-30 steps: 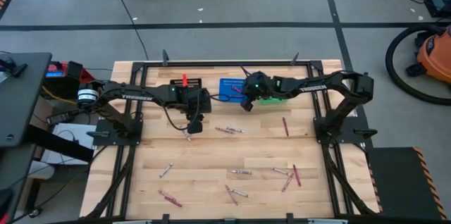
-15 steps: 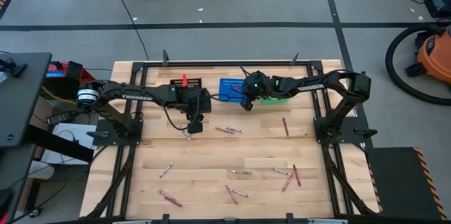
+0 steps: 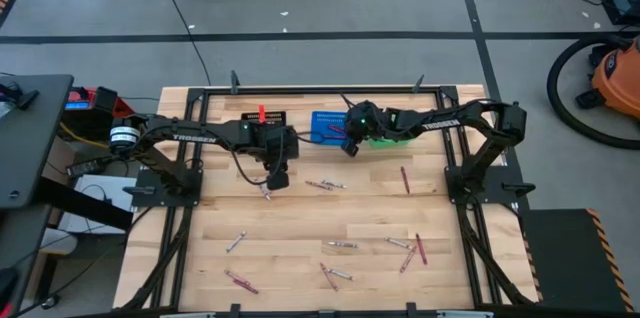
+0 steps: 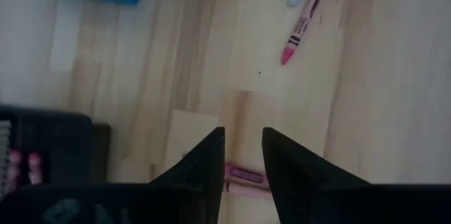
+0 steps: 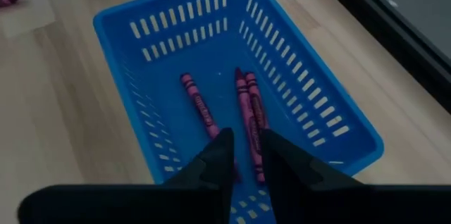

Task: Sort crayons
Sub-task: Put the white crayon into the green bin

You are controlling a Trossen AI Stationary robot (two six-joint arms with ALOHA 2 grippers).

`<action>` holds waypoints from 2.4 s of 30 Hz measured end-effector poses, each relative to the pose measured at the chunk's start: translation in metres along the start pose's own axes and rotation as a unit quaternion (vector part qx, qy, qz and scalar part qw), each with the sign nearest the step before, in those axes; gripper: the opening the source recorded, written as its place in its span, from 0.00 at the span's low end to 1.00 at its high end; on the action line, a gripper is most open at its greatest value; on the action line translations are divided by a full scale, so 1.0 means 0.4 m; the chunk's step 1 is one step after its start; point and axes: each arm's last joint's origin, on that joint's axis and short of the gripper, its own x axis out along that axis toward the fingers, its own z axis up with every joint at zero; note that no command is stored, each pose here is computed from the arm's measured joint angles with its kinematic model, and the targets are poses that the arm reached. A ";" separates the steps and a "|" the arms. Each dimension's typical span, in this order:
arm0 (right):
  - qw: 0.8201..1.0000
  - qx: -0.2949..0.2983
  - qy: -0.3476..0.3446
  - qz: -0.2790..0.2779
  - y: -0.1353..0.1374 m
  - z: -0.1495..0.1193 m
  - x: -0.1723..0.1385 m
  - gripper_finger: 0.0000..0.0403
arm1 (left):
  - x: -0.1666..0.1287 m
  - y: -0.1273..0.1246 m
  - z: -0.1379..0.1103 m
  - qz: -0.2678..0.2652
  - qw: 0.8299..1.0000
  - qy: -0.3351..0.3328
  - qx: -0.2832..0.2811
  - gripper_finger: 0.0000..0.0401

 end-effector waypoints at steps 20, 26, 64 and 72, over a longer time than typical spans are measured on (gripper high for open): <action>0.996 -0.043 -0.070 0.019 0.042 0.050 -0.167 0.20 | 0.012 -0.086 -0.110 0.006 0.987 0.160 -0.015 0.27; 0.997 -0.044 -0.067 0.019 0.031 0.049 -0.215 0.20 | 0.053 -0.097 -0.186 0.002 0.976 0.212 0.056 0.27; 0.997 -0.040 -0.058 0.018 0.021 0.044 -0.248 0.20 | 0.079 -0.101 -0.169 -0.040 0.942 0.146 0.300 0.27; 0.998 -0.031 -0.055 0.018 0.021 0.043 -0.247 0.20 | 0.105 -0.099 -0.174 -0.041 0.935 0.168 0.311 0.27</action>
